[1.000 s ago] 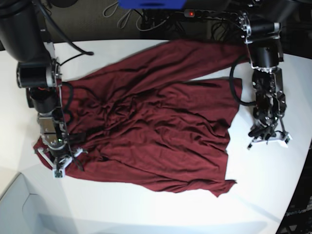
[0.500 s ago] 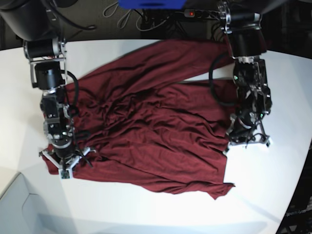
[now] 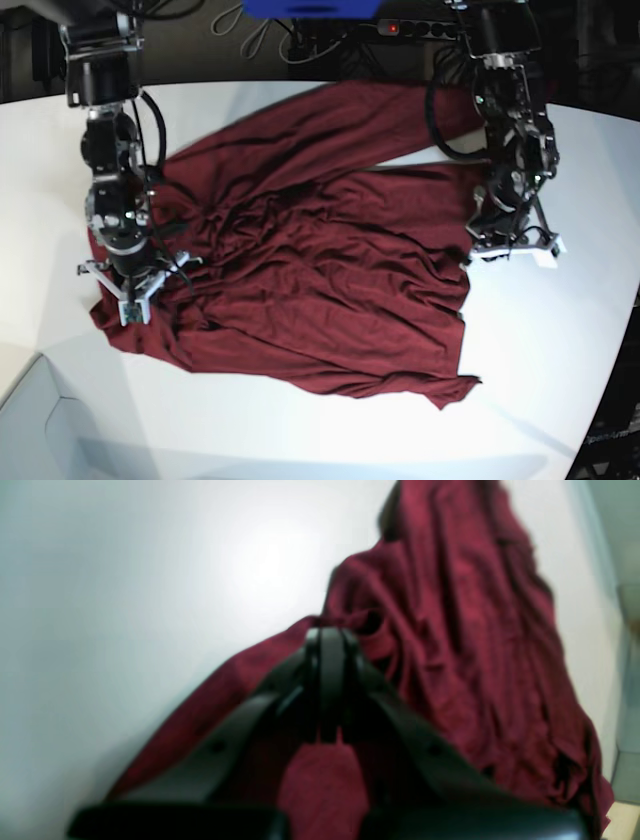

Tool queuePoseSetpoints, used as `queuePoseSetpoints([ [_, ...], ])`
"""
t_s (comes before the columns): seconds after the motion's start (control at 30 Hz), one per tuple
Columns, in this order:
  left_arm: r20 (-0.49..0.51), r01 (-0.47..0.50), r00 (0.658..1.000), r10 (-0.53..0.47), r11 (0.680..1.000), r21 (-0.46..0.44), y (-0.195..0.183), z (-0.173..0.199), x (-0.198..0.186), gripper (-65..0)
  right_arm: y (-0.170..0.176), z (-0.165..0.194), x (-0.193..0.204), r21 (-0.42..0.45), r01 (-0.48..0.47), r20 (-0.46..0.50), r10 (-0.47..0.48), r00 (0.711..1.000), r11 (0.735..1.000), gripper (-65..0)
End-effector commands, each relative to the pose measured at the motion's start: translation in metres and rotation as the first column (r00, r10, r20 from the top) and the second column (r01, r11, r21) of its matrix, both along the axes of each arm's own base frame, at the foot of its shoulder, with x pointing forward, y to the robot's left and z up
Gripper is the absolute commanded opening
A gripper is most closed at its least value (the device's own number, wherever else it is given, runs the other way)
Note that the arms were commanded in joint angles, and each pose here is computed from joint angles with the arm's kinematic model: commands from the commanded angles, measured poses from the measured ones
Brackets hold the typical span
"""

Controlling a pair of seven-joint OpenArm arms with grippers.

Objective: Layout the t-shirt on the table in an organized manner, then fold the t-shirt properly
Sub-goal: 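Grasp the shirt edges with both grippers and pull them apart, then lift the shirt edge with the left gripper and pull it outward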

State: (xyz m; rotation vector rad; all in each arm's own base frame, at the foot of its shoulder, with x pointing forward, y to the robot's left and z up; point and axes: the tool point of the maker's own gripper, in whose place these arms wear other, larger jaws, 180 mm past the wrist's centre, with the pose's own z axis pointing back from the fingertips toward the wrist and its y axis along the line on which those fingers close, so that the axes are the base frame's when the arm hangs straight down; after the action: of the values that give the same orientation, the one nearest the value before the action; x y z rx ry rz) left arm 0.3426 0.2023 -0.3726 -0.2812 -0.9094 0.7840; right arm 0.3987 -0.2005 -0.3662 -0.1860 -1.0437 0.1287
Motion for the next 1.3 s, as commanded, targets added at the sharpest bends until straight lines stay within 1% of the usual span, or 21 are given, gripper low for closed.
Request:
queuePoseSetpoints([
  [0.0, 0.035, 0.013, 0.999, -0.013, 1.0, 0.004, -0.002, 0.013, 0.004, -64.9, 0.0, 0.014, 0.004, -0.002, 0.002, 0.041, -0.002, 0.999, 1.0, -65.0],
  [0.07, 0.02, 0.056, 0.998, -0.056, 0.998, -0.023, -0.012, 0.018, -0.002, -64.9, 0.003, 0.013, -0.005, -0.001, -0.005, 0.036, 0.005, 0.999, 1.0, -65.0],
  [0.13, -0.005, 0.109, 0.994, -0.109, 0.991, -0.081, -0.025, 0.021, -0.014, -64.9, 0.006, 0.009, -0.017, -0.001, -0.011, 0.026, 0.011, 1.0, 1.0, -65.0],
  [0.3, -0.064, 0.228, 0.967, -0.246, 0.95, -0.213, -0.059, 0.025, -0.055, -65.0, 0.007, 0.001, -0.027, 0.0, -0.014, 0.006, 0.014, 1.0, 1.0, -65.0],
  [0.4, -0.136, 0.256, 0.947, -0.292, 0.938, -0.232, -0.065, 0.017, -0.094, -65.0, 0.006, -0.002, -0.03, -0.002, -0.014, -0.002, 0.014, 1.0, 1.0, -65.0],
  [0.5, -0.222, 0.266, 0.922, -0.317, 0.936, -0.232, -0.061, 0.004, -0.129, -65.0, 0.005, 0.0, -0.029, -0.005, -0.014, 0.001, 0.014, 1.0, 1.0, -65.0],
  [0.63, -0.332, 0.25, 0.892, -0.306, 0.947, -0.202, -0.043, -0.016, -0.167, -65.0, 0.007, -0.001, -0.029, -0.002, -0.014, 0.001, 0.014, 1.0, 1.0, -65.0],
  [0.67, -0.351, 0.238, 0.889, -0.294, 0.952, -0.193, -0.036, -0.019, -0.173, -65.0, 0.007, -0.001, -0.029, -0.002, -0.014, 0.001, 0.014, 1.0, 1.0, -65.0],
  [0.73, -0.366, 0.193, 0.898, -0.243, 0.966, -0.17, -0.019, -0.019, -0.179, -65.0, 0.007, -0.001, -0.029, -0.002, -0.014, 0.001, 0.014, 1.0, 1.0, -65.0],
  [0.83, -0.363, 0.129, 0.916, -0.17, 0.982, -0.135, 0.006, -0.015, -0.179, -65.0, 0.007, -0.001, -0.029, 0.0, -0.014, 0.001, 0.014, 1.0, 1.0, -65.0],
  [0.87, -0.368, 0.113, 0.917, -0.154, 0.985, -0.13, 0.012, -0.016, -0.18, -65.0, 0.007, -0.001, -0.029, 0.0, -0.014, 0.001, 0.014, 1.0, 1.0, -65.0],
  [1.07, -0.358, 0.093, 0.924, -0.133, 0.987, -0.127, 0.018, -0.017, -0.172, -65.0, 0.012, -0.003, -0.031, 0.014, -0.014, -0.002, 0.014, 1.0, 1.0, -65.0],
  [1.2, -0.396, 0.082, 0.911, -0.111, 0.993, -0.09, 0.026, -0.028, -0.174, -65.0, 0.012, -0.004, -0.032, 0.014, -0.014, -0.007, 0.014, 1.0, 1.0, -65.0],
  [1.27, -0.406, 0.07, 0.909, -0.1, 0.994, -0.087, 0.026, -0.033, -0.174, -65.0, 0.01, -0.004, -0.032, 0.008, -0.014, -0.007, 0.014, 1.0, 1.0, -65.0],
])
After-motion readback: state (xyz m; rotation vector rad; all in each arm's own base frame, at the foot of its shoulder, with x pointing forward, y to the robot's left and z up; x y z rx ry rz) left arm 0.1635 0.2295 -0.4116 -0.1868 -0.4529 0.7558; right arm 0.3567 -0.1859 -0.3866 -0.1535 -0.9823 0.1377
